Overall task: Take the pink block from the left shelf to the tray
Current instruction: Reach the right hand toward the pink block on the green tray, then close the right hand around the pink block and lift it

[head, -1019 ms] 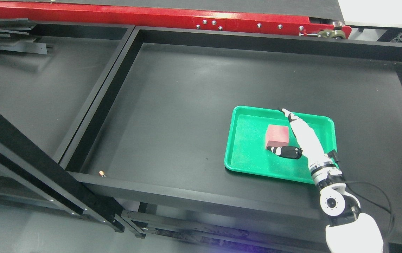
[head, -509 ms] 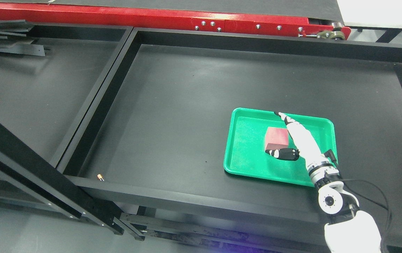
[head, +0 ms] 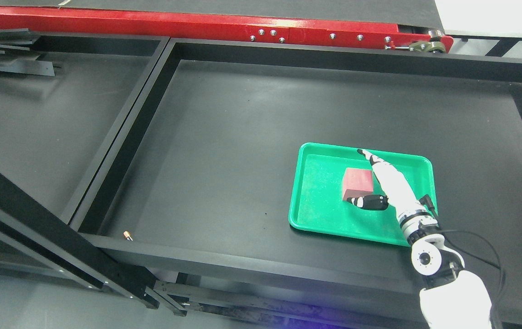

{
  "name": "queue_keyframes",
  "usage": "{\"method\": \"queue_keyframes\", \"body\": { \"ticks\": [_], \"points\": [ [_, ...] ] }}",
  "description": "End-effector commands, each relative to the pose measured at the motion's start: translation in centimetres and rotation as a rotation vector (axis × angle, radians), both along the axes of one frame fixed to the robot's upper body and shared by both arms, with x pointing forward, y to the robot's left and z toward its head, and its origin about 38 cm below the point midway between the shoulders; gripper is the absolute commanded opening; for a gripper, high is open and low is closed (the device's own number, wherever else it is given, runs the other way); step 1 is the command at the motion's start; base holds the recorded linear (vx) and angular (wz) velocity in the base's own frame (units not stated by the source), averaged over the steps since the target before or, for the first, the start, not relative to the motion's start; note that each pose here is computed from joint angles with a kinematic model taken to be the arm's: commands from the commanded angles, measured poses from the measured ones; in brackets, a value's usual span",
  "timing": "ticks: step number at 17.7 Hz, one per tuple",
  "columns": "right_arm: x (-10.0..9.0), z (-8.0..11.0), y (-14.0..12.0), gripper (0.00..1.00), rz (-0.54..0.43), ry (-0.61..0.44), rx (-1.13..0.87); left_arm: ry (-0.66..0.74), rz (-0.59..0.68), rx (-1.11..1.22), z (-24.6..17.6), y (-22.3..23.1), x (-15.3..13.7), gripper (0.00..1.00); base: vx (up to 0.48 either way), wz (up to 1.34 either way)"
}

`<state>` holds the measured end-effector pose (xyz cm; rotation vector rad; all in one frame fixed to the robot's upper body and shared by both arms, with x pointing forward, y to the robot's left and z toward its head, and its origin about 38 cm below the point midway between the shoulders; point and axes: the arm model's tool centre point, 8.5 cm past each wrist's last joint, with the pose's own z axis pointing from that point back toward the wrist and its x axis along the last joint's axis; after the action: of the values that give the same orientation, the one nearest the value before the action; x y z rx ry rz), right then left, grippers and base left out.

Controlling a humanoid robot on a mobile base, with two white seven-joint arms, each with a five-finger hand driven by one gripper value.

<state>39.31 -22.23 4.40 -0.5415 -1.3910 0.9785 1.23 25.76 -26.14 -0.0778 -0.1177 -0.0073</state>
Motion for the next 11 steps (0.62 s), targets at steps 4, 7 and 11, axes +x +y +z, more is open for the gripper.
{"method": "queue_keyframes", "body": {
  "ticks": [4, 7, 11],
  "points": [
    [0.04, -1.37, -0.31, 0.99, 0.007, 0.044, -0.029, 0.002, 0.0, 0.015, 0.05, 1.05, -0.68, 1.0, 0.003, 0.0],
    [-0.07, -1.64, -0.05, 0.98, 0.016, 0.054, -0.03, 0.002, 0.0, 0.015, 0.05, 1.05, -0.68, 1.0, 0.004, 0.0],
    [-0.19, -2.02, 0.38, 0.95, 0.036, 0.076, -0.034, 0.002, 0.0, 0.015, 0.05, 1.05, -0.68, 1.0, 0.013, 0.0]
  ]
}}
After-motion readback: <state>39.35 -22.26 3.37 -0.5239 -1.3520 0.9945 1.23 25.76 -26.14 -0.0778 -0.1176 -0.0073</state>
